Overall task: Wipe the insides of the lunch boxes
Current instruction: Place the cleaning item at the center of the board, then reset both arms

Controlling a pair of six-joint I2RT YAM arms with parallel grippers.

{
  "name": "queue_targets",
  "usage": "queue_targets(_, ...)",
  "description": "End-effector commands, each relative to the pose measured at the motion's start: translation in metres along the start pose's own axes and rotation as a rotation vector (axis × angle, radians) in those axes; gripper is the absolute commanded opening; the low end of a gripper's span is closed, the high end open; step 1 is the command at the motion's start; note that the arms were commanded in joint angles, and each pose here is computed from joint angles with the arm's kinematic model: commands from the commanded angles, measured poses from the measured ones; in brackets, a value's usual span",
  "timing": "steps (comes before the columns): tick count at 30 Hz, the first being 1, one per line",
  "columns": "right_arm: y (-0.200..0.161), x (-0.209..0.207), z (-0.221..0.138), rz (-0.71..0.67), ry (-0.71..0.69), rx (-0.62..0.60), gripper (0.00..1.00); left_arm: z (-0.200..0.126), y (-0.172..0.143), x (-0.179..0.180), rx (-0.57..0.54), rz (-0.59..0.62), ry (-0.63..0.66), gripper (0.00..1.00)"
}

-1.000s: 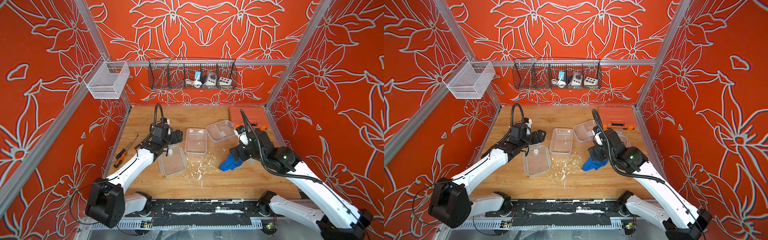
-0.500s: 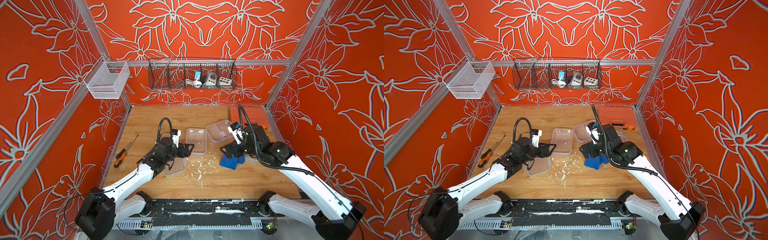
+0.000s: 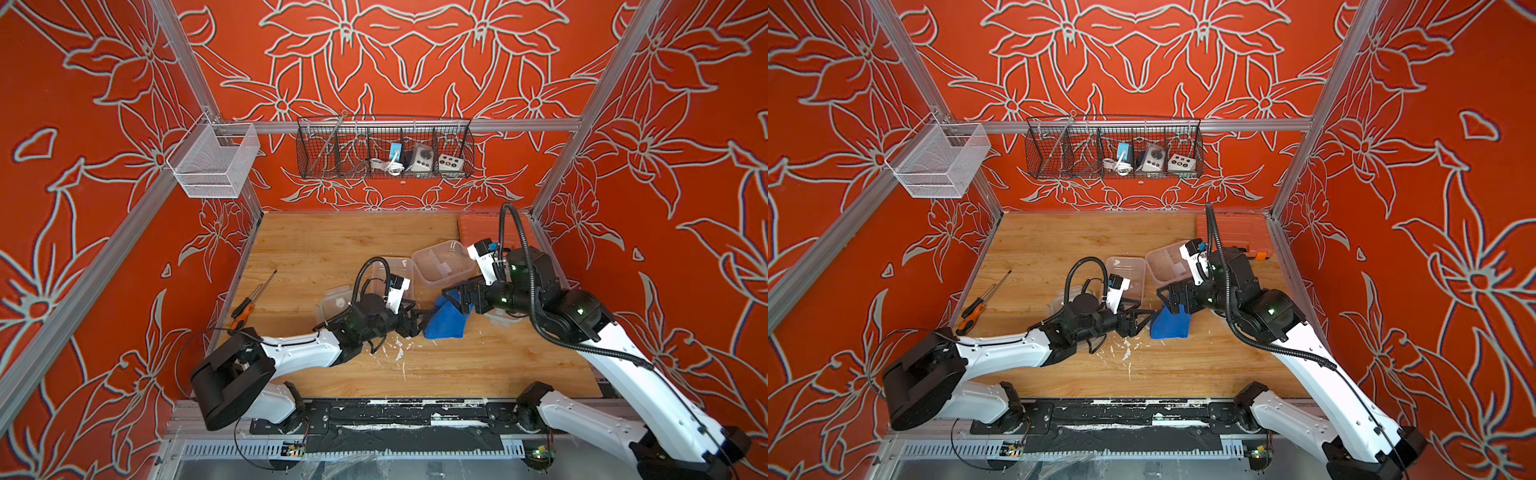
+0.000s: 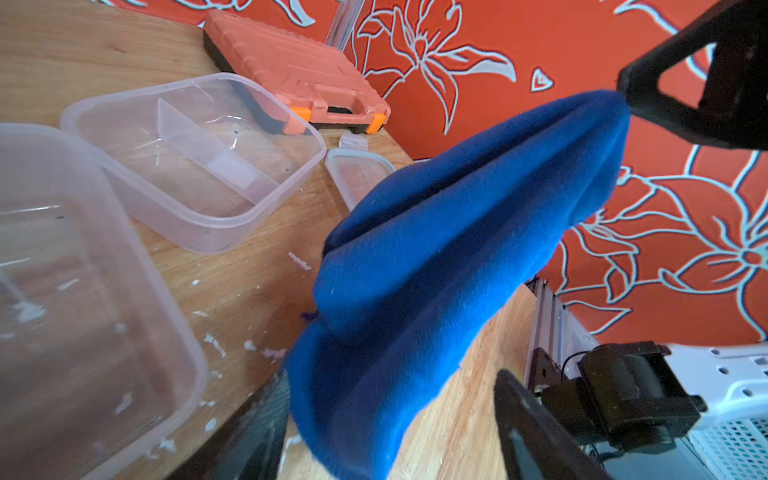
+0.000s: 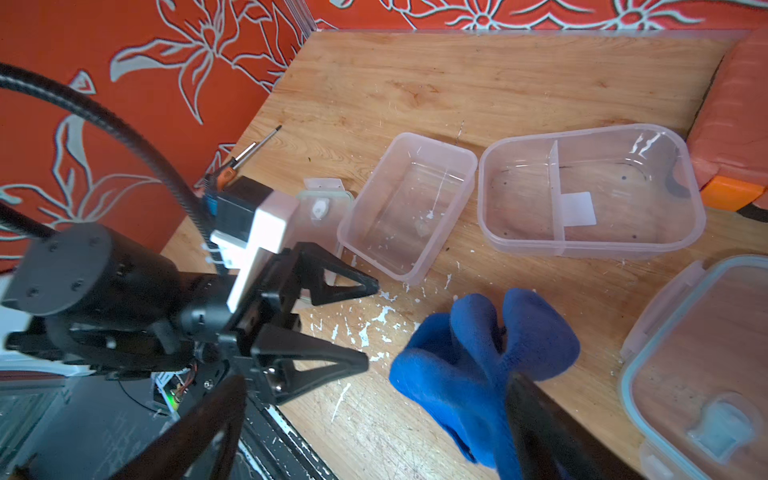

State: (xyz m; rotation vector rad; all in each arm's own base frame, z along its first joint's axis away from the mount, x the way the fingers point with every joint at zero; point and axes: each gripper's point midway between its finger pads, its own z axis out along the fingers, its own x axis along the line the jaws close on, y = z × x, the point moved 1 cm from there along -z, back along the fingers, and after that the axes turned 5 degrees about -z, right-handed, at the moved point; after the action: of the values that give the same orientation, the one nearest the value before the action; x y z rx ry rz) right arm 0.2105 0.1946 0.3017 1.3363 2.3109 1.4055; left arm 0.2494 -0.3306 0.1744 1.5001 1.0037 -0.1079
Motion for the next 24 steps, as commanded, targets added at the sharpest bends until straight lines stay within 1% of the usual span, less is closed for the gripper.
queue_targets(1, 0.01, 0.013, -0.004, 0.051, 0.079, -0.038, 0.98, 0.016, 0.021, -0.041, -0.07, 0.059, -0.143, 0.76)
queue_targets(6, 0.015, 0.01, -0.012, 0.062, 0.067, -0.069, 0.99, 0.027, 0.011, -0.068, -0.057, 0.047, -0.282, 0.76)
queue_targets(7, 0.016, 0.01, -0.013, 0.063, 0.066, -0.073, 0.98, 0.031, 0.008, -0.069, -0.049, 0.049, -0.279, 0.76)
queue_targets(10, 0.016, 0.007, -0.018, 0.059, 0.043, -0.072, 0.98, 0.044, 0.002, -0.06, -0.012, 0.045, -0.19, 0.73)
queue_targets(12, 0.015, 0.0, -0.022, 0.042, -0.005, -0.073, 0.98, 0.04, 0.007, -0.053, -0.035, 0.043, -0.137, 0.74)
queue_targets(13, 0.014, -0.005, -0.024, 0.026, -0.032, -0.076, 0.98, 0.035, 0.011, -0.05, -0.055, 0.047, -0.111, 0.76)
queue_targets(16, 0.003, -0.032, -0.025, -0.053, -0.187, -0.074, 0.98, 0.013, 0.034, -0.036, -0.136, 0.098, 0.041, 0.84)
queue_targets(18, -0.007, -0.063, -0.022, -0.111, -0.342, -0.074, 0.98, -0.011, 0.053, -0.016, -0.202, 0.151, 0.223, 0.91)
queue_targets(20, -0.011, -0.091, -0.018, -0.179, -0.48, -0.109, 0.98, -0.041, 0.073, 0.007, -0.276, 0.196, 0.394, 0.98)
queue_targets(22, -0.013, -0.118, -0.014, -0.275, -0.626, -0.161, 0.98, -0.071, 0.089, 0.032, -0.323, 0.218, 0.511, 0.98)
queue_targets(23, -0.014, -0.133, -0.01, -0.321, -0.704, -0.19, 0.98, -0.088, 0.096, 0.051, -0.344, 0.202, 0.571, 0.98)
queue_targets(24, -0.016, -0.143, -0.006, -0.368, -0.754, -0.207, 0.98, -0.103, 0.101, 0.068, -0.358, 0.185, 0.618, 0.98)
